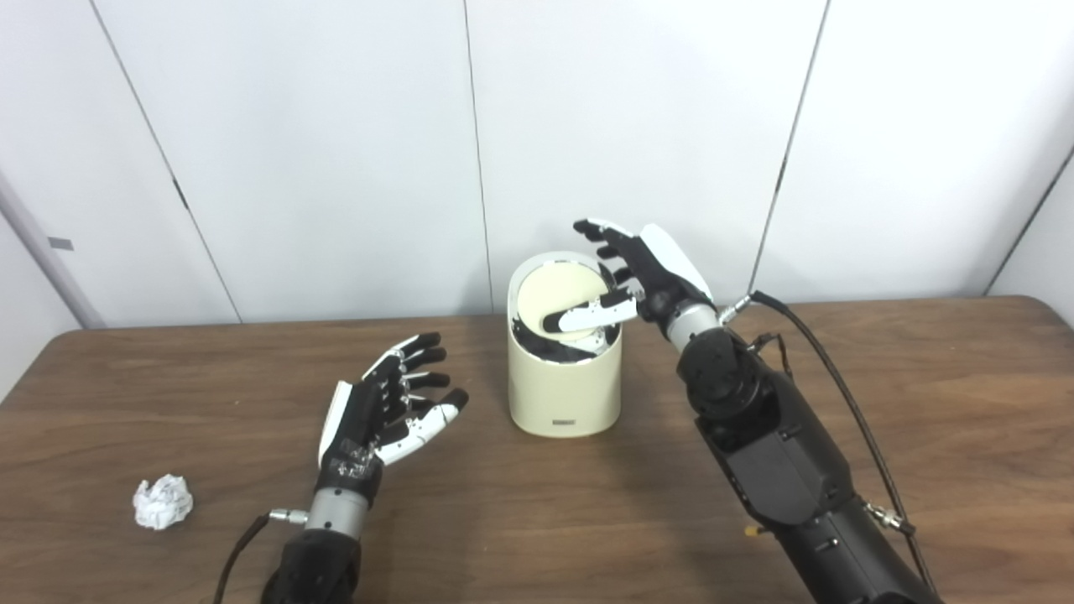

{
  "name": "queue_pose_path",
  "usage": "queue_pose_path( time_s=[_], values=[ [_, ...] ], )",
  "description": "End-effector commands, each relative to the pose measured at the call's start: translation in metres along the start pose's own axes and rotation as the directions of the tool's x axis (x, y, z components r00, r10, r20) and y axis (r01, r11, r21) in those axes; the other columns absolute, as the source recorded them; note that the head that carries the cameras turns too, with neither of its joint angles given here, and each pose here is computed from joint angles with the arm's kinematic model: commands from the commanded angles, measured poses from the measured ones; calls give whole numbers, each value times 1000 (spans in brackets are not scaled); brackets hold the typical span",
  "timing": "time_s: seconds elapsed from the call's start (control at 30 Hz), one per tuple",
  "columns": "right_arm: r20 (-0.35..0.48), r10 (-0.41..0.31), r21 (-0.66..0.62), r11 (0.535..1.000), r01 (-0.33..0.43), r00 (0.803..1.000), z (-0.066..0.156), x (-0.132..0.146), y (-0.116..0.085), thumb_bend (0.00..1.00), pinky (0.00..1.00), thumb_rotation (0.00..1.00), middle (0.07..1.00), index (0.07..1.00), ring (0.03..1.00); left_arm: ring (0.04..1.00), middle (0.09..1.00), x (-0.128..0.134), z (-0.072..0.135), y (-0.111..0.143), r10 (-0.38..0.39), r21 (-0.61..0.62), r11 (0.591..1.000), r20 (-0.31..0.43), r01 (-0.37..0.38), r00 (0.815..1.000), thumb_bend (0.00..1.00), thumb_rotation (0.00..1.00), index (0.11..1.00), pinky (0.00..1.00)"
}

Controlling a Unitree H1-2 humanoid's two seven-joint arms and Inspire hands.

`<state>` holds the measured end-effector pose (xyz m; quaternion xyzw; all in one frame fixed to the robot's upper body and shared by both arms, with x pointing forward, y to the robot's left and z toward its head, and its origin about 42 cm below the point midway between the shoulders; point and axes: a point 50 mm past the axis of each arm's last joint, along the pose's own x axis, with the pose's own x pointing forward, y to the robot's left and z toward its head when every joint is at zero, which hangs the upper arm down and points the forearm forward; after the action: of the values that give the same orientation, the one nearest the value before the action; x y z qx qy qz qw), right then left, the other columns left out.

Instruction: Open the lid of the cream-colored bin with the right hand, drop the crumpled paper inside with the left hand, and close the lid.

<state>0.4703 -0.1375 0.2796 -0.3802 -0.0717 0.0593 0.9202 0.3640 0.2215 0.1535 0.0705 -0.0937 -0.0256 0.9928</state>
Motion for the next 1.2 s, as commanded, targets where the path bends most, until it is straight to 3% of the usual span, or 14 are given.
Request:
queue_pose_path(
  time_s=[0.0, 0.23, 0.33, 0.43, 0.53, 0.67, 0.77, 0.87, 1.0, 1.17],
  values=[
    [-50, -22, -84, 996, 18, 998, -17, 1, -10, 819, 725, 107, 882, 864, 846, 701, 797, 8, 18, 2, 1, -2, 1000, 74, -1, 997, 643, 182, 825, 535],
    [-39, -18, -86, 996, 14, 999, -18, -1, -13, 883, 742, 47, 888, 873, 839, 701, 797, 7, 17, 1, 1, -5, 1000, 76, -1, 997, 646, 184, 824, 536],
    [-35, -21, -70, 997, 19, 999, -18, -1, -14, 867, 740, 78, 888, 873, 841, 704, 799, 8, 17, 2, 1, -4, 1000, 77, -1, 997, 638, 176, 825, 540],
    [-26, -28, -43, 999, 27, 999, -16, -2, -15, 761, 710, 260, 884, 872, 844, 697, 797, 7, 17, 2, 2, 4, 1000, 77, -2, 997, 637, 179, 825, 530],
    [-2, -30, -11, 999, 30, 1000, -14, -4, -16, 729, 710, 341, 887, 875, 845, 696, 795, 7, 17, 3, 2, 6, 1000, 77, -2, 997, 637, 178, 825, 533],
    [29, -29, 160, 987, 24, 999, -10, -8, -27, 662, 713, 470, 900, 894, 849, 698, 797, 8, 18, 3, 0, 12, 1000, 80, -1, 997, 629, 174, 823, 533],
    [48, -42, 286, 958, 27, 998, -7, -11, -36, 667, 777, 554, 899, 901, 870, 697, 794, 8, 19, 4, 2, 9, 1000, 81, -2, 997, 630, 171, 821, 531],
    [65, -75, 334, 941, 49, 995, -7, -17, -45, 653, 846, 651, 885, 896, 882, 697, 790, 9, 18, 4, 3, 6, 1000, 80, -3, 997, 631, 170, 822, 529],
    [67, -111, 352, 933, 80, 992, -10, -25, -58, 614, 776, 786, 889, 899, 853, 694, 786, 10, 18, 5, 2, 7, 1000, 80, -3, 997, 642, 189, 821, 528],
    [54, -144, 391, 914, 112, 988, -23, -33, -69, 640, 783, 823, 907, 910, 839, 691, 787, 10, 18, 5, 3, 7, 1000, 79, -3, 997, 645, 184, 822, 524]
  ],
)
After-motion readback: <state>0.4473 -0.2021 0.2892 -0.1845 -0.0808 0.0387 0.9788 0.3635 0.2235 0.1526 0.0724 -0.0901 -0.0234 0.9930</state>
